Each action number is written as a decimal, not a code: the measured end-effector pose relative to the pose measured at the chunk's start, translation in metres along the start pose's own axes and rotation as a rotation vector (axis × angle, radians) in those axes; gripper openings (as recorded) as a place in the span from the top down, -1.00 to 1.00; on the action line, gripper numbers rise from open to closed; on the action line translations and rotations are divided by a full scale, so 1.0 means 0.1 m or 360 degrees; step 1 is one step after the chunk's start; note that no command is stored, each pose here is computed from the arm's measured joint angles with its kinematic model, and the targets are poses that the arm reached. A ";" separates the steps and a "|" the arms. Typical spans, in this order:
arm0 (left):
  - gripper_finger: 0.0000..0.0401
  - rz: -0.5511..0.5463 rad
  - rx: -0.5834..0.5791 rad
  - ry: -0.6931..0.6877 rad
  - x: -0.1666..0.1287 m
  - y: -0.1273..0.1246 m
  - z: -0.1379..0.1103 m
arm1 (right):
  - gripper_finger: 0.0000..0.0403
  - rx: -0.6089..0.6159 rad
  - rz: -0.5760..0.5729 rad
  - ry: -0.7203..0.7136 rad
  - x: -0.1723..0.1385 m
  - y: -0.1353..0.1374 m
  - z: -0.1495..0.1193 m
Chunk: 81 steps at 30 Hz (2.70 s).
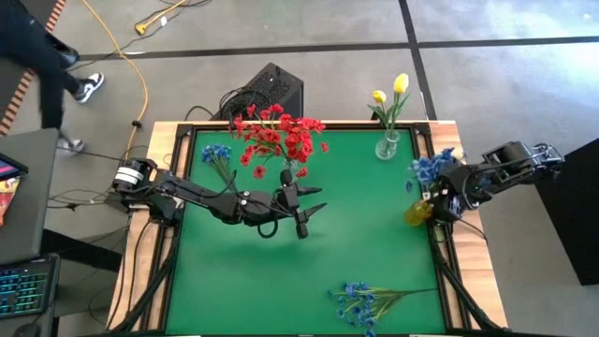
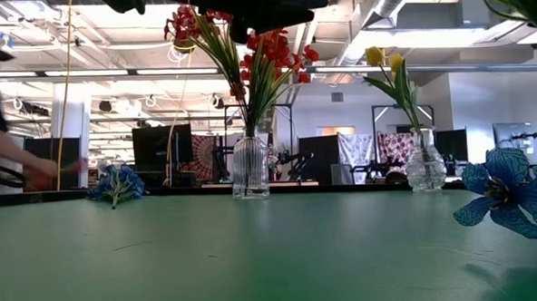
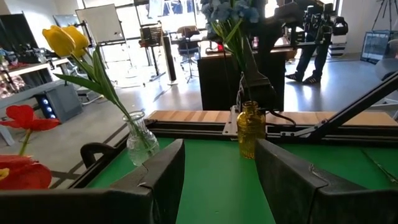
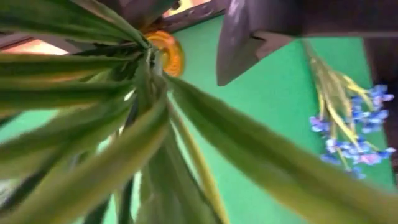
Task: Sort flowers into vase by color
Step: Put the middle blue flowers into the yellow transparent vase
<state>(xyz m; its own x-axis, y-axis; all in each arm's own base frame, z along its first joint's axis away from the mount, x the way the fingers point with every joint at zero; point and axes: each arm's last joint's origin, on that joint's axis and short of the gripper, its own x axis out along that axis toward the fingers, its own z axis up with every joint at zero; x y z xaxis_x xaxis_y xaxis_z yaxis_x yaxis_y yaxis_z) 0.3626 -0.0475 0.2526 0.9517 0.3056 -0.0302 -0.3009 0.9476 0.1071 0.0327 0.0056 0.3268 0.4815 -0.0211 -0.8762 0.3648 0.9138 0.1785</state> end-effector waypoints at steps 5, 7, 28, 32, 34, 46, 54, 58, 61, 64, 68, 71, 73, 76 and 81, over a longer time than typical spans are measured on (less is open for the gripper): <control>0.09 -0.0003 0.0019 0.0036 0.00 0.00 -0.02 | -0.38 0.0081 0.0068 0.0060 0.00 0.01 -0.01; 0.09 -0.0004 0.0020 0.0040 0.00 0.00 -0.03 | -0.41 0.0148 0.0078 0.0072 0.00 0.01 -0.01; 0.09 -0.0046 0.0032 0.0033 0.00 -0.01 -0.02 | -0.42 0.0171 0.0325 0.0305 -0.01 0.06 -0.05; 0.09 -0.0046 0.0031 0.0032 0.00 -0.01 -0.02 | -0.42 0.0146 0.0327 0.0302 -0.01 0.06 -0.05; 0.09 -0.0046 0.0032 0.0032 0.00 -0.01 -0.02 | -0.42 0.0108 0.0330 0.0299 -0.01 0.06 -0.05; 0.09 -0.0049 0.0042 0.0052 0.00 -0.02 -0.04 | -0.42 0.0364 0.0455 0.0536 0.00 0.13 -0.05; 0.09 -0.0049 0.0063 0.0053 0.00 -0.01 -0.04 | -0.42 0.0506 0.0533 0.0674 -0.02 0.14 -0.07; 0.09 -0.0050 0.0081 0.0054 0.00 -0.02 -0.04 | -0.42 0.0516 0.0561 0.0709 -0.02 0.15 -0.07; 0.09 -0.0050 0.0098 0.0054 0.00 -0.01 -0.04 | -0.42 0.0502 0.0591 0.0690 -0.02 0.16 -0.06; 0.09 -0.0048 0.0108 0.0054 0.00 -0.01 -0.04 | -0.42 0.0493 0.0661 0.0628 -0.02 0.19 -0.02; 0.09 -0.0043 0.0120 0.0054 0.00 0.00 -0.04 | -0.42 0.0521 0.0794 0.0514 -0.03 0.27 0.07; 0.09 -0.0042 0.0122 0.0056 0.01 0.00 -0.04 | -0.42 0.0601 0.0921 0.0429 -0.06 0.33 0.15; 0.09 -0.0042 0.0122 0.0057 0.01 0.00 -0.04 | -0.42 0.0625 0.1037 0.0348 -0.09 0.38 0.22; 0.09 -0.0041 0.0124 0.0058 0.01 0.00 -0.04 | -0.42 0.0513 0.1273 0.0110 -0.17 0.48 0.36; 0.09 -0.0032 0.0127 0.0057 0.02 0.02 -0.04 | -0.42 0.0120 0.1356 -0.0443 -0.34 0.59 0.60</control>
<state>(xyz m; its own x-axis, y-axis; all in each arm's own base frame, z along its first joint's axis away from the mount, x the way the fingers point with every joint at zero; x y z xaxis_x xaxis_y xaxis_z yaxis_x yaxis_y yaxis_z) 0.3631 -0.0443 0.2487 0.9543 0.2910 -0.0684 -0.2745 0.9436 0.1850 0.0854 0.0360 0.3940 0.7850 0.5449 -0.2947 -0.1576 0.6357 0.7557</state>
